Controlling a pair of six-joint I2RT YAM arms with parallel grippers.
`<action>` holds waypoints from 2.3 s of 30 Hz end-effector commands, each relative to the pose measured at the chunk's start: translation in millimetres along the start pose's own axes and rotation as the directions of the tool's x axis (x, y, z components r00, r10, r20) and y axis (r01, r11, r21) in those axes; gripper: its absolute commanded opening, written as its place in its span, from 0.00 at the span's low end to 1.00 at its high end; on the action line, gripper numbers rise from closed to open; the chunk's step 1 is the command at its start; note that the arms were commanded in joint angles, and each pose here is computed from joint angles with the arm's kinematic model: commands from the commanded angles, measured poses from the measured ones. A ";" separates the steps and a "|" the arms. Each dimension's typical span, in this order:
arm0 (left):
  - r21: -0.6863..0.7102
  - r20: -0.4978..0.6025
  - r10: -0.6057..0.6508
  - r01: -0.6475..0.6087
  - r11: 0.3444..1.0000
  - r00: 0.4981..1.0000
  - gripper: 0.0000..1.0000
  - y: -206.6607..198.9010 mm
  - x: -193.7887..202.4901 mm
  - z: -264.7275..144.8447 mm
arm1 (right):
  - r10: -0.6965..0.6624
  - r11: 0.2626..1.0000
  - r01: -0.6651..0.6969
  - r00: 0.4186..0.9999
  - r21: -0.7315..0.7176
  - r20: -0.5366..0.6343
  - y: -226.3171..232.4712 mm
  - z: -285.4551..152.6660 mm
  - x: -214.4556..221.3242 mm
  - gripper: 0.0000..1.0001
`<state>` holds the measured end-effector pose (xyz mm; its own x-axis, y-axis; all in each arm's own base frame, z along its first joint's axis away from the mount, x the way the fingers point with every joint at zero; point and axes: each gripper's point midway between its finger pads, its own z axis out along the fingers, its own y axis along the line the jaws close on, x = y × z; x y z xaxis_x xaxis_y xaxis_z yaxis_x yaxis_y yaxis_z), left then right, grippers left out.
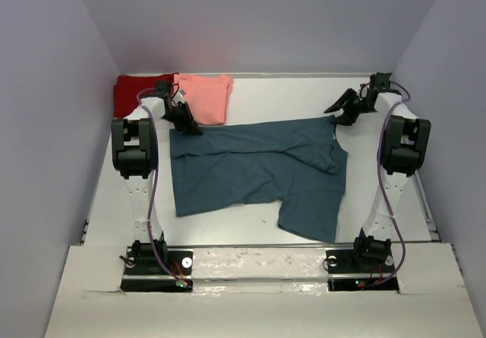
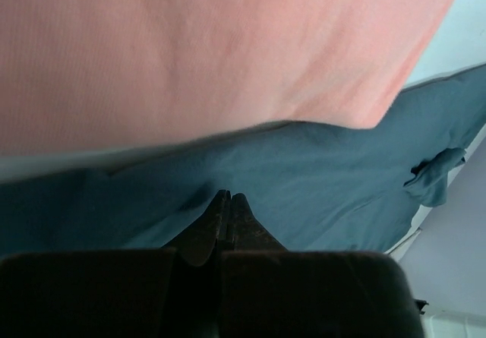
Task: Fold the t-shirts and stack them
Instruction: Fold the flattened tshirt in 1/3 of the way
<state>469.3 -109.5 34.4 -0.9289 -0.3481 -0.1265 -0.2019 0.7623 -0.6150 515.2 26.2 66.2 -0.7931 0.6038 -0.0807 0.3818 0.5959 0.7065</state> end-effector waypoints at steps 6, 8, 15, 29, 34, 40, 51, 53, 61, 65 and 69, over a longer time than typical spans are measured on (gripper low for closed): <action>0.170 0.099 0.093 -0.109 0.979 0.991 0.00 -72.0 1.5 -72.6 | -0.188 0.957 0.158 0.976 -0.244 -0.105 96.2 -51.2 51.7 0.67; 0.209 0.085 0.125 -0.140 0.968 0.989 0.00 -87.3 14.8 -66.4 | -0.191 0.963 0.154 0.969 -0.222 -0.157 92.3 -40.8 71.4 0.67; 0.343 0.010 0.169 -0.162 0.925 0.986 0.00 -138.1 42.8 -33.7 | -0.168 0.978 0.132 0.955 -0.161 -0.244 64.4 -4.6 106.7 0.63; 0.425 -0.104 0.257 -0.191 0.885 0.961 0.32 -192.7 80.4 29.6 | -0.176 0.982 0.153 0.954 -0.115 -0.241 54.2 2.5 108.2 0.67; 0.418 -0.141 0.252 -0.173 0.892 0.957 0.41 -194.5 95.3 52.7 | -0.172 0.984 0.155 0.951 -0.087 -0.258 40.3 7.3 114.0 0.67; 0.409 -0.172 0.231 -0.144 0.901 0.958 0.40 -187.4 98.6 76.3 | -0.179 0.983 0.166 0.949 -0.073 -0.261 33.8 12.4 112.5 0.66; 0.333 -0.222 0.196 -0.115 0.936 0.955 0.28 -163.2 105.4 99.3 | -0.169 0.986 0.161 0.941 -0.053 -0.292 18.8 25.0 114.7 0.59; 0.318 -0.237 0.188 -0.107 0.942 0.953 0.17 -158.0 108.8 102.5 | -0.169 0.986 0.159 0.940 -0.056 -0.296 18.6 24.7 116.0 0.51; 0.288 -0.253 0.173 -0.096 0.953 0.952 0.12 -148.8 110.7 108.2 | -0.167 0.986 0.151 0.940 -0.077 -0.297 28.2 14.4 120.2 0.30; 0.282 -0.259 0.169 -0.093 0.955 0.951 0.11 -146.6 111.3 110.2 | -0.145 0.989 0.126 0.937 -0.080 -0.319 30.8 10.6 124.9 0.23; 0.275 -0.264 0.167 -0.092 0.957 0.950 0.11 -144.0 112.2 111.7 | -0.112 0.993 0.091 0.935 -0.078 -0.337 34.3 4.1 131.1 0.25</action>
<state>431.2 -320.2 28.9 -0.9968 -0.0659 -0.0454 -0.0022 0.5903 -0.8072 431.9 125.4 48.0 -0.9461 0.3148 0.0761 0.2699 0.6363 0.7227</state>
